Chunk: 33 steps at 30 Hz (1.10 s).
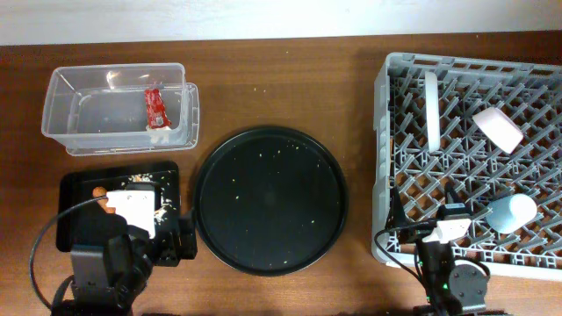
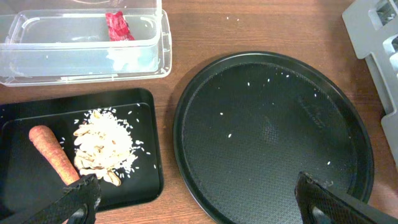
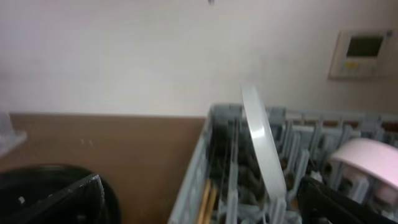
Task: Sort waste into correct bins and load items into the dishwasher rack
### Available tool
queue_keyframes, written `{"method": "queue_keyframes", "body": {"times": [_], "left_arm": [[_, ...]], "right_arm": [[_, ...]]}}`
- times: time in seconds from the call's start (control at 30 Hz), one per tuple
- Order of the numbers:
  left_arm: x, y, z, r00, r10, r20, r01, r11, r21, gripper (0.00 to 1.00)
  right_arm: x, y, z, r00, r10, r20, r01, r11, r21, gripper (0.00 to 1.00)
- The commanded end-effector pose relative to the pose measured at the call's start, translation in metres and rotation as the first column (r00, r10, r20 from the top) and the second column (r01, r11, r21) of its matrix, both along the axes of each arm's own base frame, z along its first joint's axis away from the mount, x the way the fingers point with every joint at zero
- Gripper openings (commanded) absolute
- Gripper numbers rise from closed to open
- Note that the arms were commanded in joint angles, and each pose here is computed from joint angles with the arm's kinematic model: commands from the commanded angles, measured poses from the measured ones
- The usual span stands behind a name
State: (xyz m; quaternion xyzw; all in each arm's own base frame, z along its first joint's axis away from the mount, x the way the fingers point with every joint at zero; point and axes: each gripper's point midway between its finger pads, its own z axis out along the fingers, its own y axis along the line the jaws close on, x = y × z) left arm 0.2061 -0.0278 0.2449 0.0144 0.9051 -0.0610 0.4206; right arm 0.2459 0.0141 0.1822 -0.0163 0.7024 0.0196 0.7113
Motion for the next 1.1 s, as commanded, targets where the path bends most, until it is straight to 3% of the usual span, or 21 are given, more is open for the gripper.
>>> {"method": "queue_keyframes", "body": {"times": [0.0,0.73,0.8,0.93,0.97,1.0,1.07], "left_arm": [[0.000,0.000,0.000,1.000,-0.009,0.004,0.009,1.000,0.011,0.99],[-0.002,0.000,0.001,1.000,-0.008,0.012,0.008,1.000,0.011,0.99],[-0.007,0.014,0.004,0.999,0.026,0.048,-0.030,0.996,0.081,0.99],[-0.003,0.021,-0.034,0.973,0.059,0.223,-0.078,0.994,0.075,0.99],[0.002,0.020,-0.044,0.958,0.058,0.280,-0.079,0.995,0.064,0.99],[0.016,0.018,-0.055,0.907,0.059,0.417,-0.083,0.996,0.040,0.99],[0.024,0.017,-0.059,0.868,0.062,0.493,-0.086,0.996,0.027,0.99]], "right_arm": [[0.000,-0.010,-0.025,0.995,-0.058,-0.084,0.055,0.998,-0.038,0.98],[0.000,-0.006,-0.025,0.996,-0.038,-0.084,0.035,0.999,-0.036,0.98],[0.000,-0.006,-0.025,0.996,-0.038,-0.084,0.035,0.999,-0.036,0.98],[0.000,-0.006,-0.025,0.996,-0.038,-0.084,0.035,0.999,-0.036,0.98],[0.000,-0.006,-0.025,0.996,-0.038,-0.084,0.035,0.999,-0.036,0.98],[0.000,-0.006,-0.025,0.996,-0.038,-0.084,0.035,0.999,-0.036,0.98],[0.000,-0.006,-0.025,0.996,-0.038,-0.084,0.035,0.999,-0.036,0.98]]}}
